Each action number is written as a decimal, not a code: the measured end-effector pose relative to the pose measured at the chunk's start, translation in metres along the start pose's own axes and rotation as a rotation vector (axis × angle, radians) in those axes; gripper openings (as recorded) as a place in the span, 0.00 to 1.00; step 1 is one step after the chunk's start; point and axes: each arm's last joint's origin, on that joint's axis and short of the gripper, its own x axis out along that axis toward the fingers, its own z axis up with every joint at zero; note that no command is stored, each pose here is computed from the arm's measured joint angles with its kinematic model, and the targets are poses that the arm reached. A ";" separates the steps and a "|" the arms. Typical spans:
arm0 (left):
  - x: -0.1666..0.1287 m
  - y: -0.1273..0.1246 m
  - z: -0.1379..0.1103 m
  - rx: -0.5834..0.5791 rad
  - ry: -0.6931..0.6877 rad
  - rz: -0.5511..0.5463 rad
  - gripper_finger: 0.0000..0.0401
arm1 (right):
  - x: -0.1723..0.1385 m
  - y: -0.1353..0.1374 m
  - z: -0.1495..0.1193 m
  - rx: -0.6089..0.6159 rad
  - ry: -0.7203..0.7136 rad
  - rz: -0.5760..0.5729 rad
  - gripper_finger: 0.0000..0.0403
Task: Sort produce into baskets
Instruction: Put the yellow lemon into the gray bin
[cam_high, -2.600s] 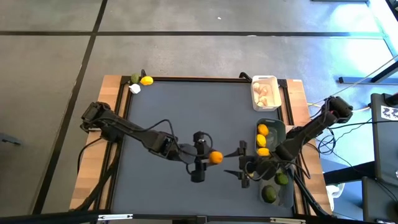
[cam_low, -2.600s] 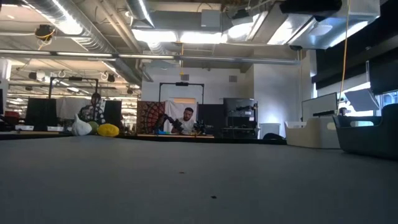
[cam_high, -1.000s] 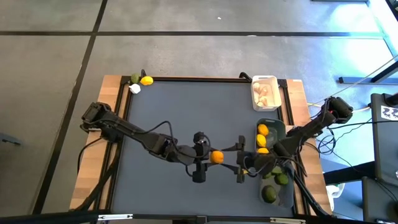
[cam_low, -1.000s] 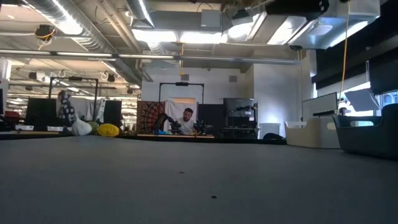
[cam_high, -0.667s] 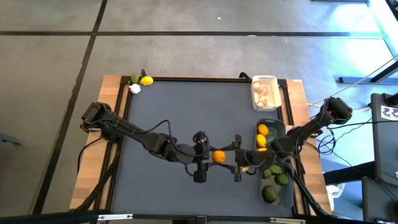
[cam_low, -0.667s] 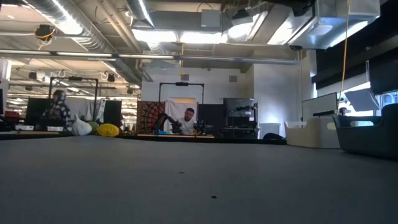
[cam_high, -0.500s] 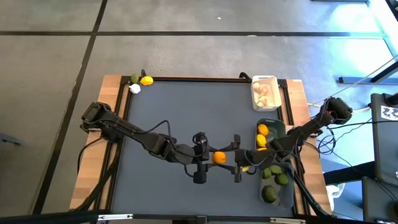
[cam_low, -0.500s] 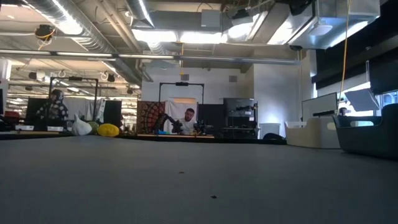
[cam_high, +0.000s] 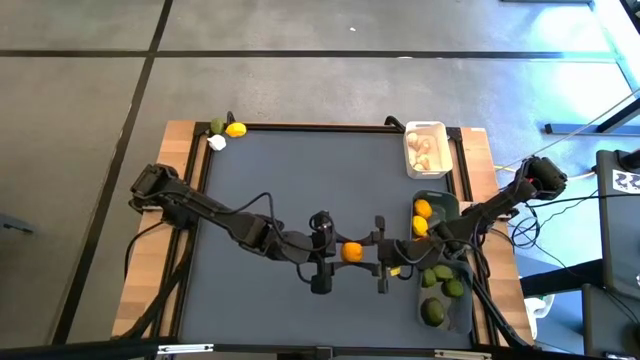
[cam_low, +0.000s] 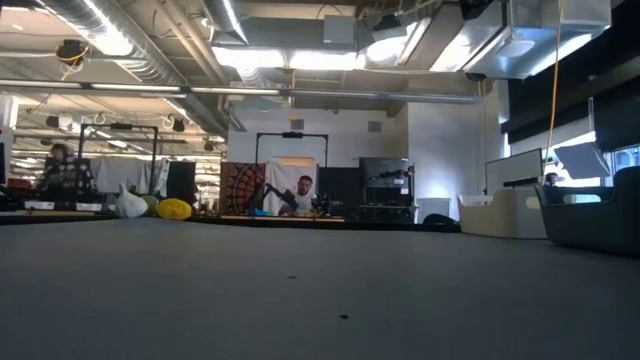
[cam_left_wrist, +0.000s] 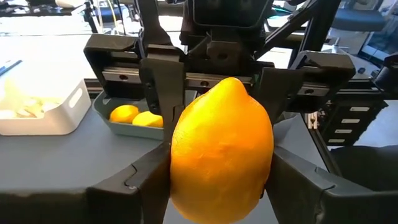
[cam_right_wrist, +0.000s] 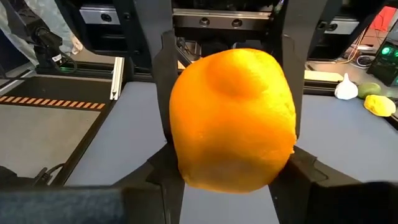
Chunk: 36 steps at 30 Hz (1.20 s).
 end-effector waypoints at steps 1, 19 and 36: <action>0.000 0.000 0.000 -0.001 0.003 -0.006 0.56 | 0.000 0.000 0.000 -0.005 0.001 0.002 0.42; -0.033 0.016 -0.009 -0.063 0.270 0.048 0.67 | -0.042 -0.025 0.003 0.033 0.183 -0.118 0.45; -0.031 0.016 -0.016 -0.059 0.310 0.102 0.67 | -0.121 -0.070 -0.027 0.316 0.661 -0.334 0.46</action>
